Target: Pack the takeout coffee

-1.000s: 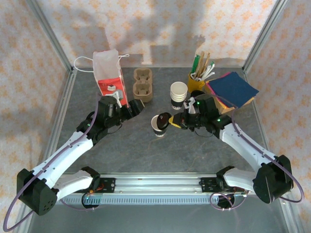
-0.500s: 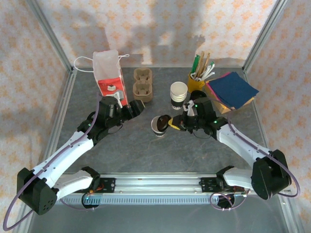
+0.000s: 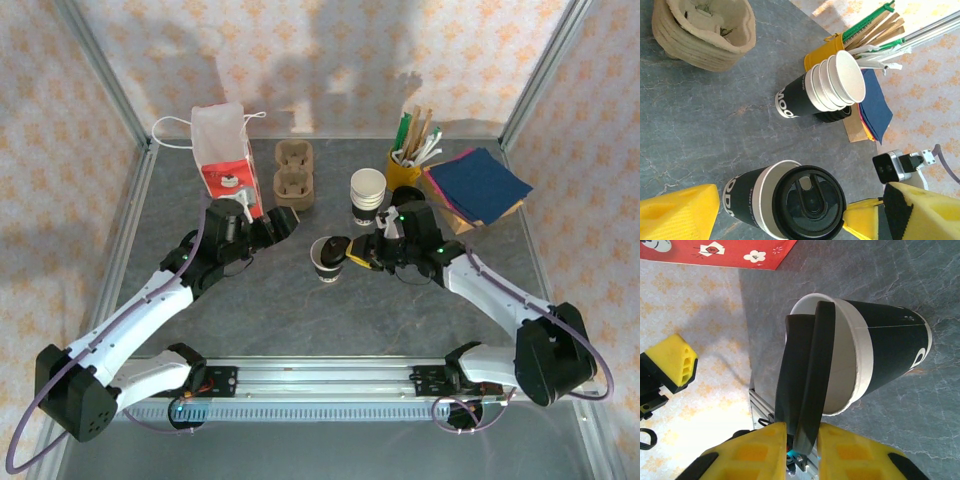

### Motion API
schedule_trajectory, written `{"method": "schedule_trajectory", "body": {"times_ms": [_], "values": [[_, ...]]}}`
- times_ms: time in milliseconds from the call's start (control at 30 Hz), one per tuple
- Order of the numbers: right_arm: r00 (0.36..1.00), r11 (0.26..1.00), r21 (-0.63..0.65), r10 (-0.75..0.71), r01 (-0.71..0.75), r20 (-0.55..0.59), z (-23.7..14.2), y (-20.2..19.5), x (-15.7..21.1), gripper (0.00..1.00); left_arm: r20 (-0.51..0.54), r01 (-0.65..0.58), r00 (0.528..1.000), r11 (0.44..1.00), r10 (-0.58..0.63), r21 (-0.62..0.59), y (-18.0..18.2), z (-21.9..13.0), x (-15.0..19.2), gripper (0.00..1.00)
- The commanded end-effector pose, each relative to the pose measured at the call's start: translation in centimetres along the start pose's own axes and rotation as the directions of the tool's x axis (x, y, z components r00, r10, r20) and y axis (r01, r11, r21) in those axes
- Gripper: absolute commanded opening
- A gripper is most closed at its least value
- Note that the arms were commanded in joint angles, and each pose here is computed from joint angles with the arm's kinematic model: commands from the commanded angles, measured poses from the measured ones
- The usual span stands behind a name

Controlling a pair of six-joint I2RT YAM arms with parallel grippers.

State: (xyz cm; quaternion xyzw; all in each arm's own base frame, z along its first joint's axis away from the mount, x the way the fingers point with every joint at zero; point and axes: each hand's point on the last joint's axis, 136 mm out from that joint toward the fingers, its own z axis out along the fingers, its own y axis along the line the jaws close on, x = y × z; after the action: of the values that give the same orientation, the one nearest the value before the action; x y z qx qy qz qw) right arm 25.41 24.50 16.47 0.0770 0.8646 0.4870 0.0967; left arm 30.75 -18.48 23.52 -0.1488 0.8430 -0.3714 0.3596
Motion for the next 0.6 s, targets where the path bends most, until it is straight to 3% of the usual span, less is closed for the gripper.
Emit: {"method": "schedule_trajectory", "body": {"times_ms": [0,567], "values": [[1.0,1.0,0.026,-0.006,0.006,0.011,0.4,-1.0,-0.3,0.22,0.013,-0.003,1.0,1.0,0.003,0.007,-0.5,0.0,-0.4,0.87],[1.0,0.998,0.054,-0.016,0.016,-0.01,1.8,-2.1,-0.2,0.24,0.006,-0.003,1.0,1.0,0.003,-0.018,0.3,0.3,0.0,0.87]]}}
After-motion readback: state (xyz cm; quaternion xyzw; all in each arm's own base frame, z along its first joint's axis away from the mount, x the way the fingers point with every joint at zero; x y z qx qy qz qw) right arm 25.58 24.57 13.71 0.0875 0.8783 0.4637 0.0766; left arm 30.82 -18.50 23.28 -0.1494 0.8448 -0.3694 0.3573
